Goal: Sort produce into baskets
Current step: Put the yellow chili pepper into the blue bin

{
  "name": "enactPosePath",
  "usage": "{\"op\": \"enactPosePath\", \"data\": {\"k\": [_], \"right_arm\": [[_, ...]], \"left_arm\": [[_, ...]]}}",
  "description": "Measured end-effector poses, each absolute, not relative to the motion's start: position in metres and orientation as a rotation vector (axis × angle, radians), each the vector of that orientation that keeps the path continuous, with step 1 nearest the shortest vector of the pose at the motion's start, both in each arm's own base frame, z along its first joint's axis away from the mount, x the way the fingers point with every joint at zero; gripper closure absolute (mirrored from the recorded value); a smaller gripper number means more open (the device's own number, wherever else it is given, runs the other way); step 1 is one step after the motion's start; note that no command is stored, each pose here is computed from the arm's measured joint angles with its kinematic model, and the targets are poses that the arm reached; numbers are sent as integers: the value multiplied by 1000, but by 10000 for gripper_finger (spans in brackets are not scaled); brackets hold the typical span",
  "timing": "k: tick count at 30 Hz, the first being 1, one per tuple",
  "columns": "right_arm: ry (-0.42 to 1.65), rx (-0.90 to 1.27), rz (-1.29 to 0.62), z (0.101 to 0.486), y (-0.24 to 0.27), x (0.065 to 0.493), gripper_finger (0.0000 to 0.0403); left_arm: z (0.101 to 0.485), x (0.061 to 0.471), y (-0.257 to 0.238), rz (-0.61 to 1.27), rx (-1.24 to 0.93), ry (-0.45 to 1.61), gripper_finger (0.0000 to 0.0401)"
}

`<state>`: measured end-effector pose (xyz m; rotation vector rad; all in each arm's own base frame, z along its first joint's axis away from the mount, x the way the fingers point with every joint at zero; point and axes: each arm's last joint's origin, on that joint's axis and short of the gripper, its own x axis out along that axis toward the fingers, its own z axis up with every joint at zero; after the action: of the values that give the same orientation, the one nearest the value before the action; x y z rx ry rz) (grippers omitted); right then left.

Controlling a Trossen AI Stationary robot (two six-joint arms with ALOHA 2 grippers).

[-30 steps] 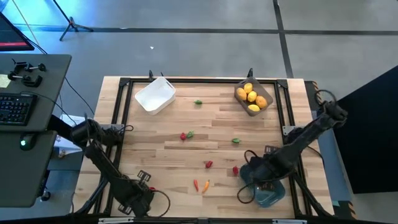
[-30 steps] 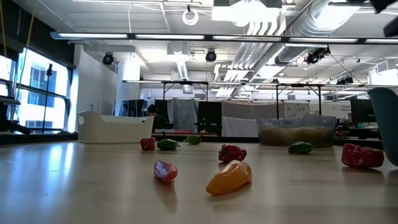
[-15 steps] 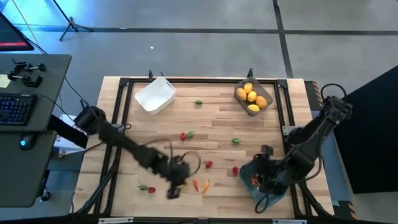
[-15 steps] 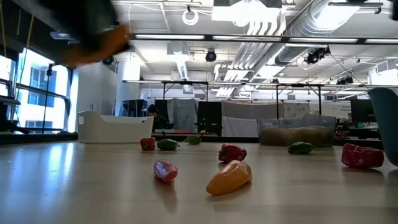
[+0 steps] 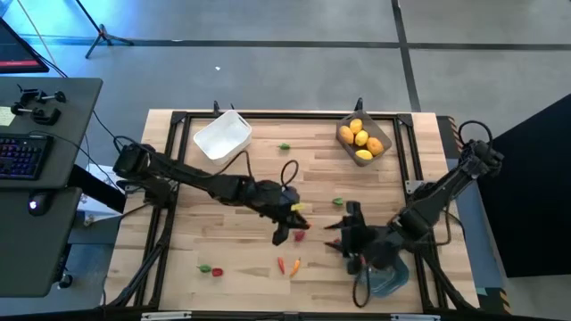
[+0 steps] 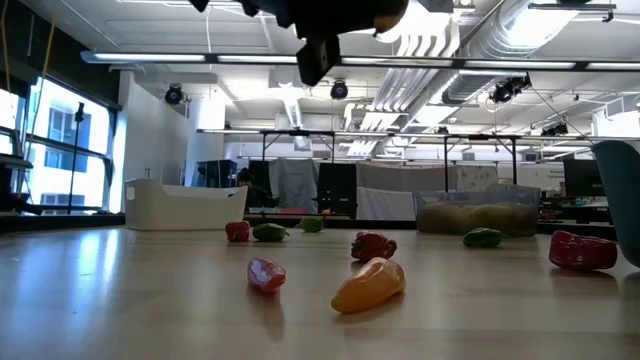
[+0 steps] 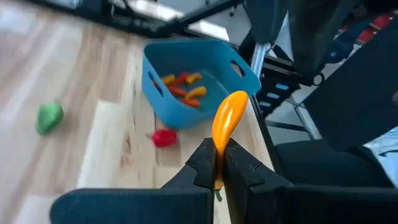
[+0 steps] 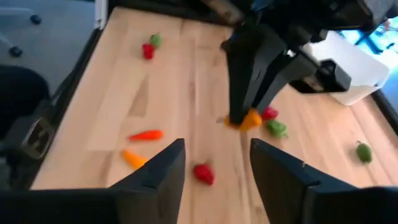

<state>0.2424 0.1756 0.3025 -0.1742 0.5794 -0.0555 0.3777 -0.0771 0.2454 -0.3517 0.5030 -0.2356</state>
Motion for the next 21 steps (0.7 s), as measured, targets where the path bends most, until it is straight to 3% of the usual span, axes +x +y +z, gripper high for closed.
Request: {"op": "enactPosePath", "data": {"k": [10, 21], "right_arm": [[595, -117, -74, 305, 134, 273, 310], [622, -145, -37, 304, 121, 280, 338]], "left_arm": [[248, 383, -51, -231, -281, 458, 401], [253, 386, -42, -297, -277, 403, 401]]}}
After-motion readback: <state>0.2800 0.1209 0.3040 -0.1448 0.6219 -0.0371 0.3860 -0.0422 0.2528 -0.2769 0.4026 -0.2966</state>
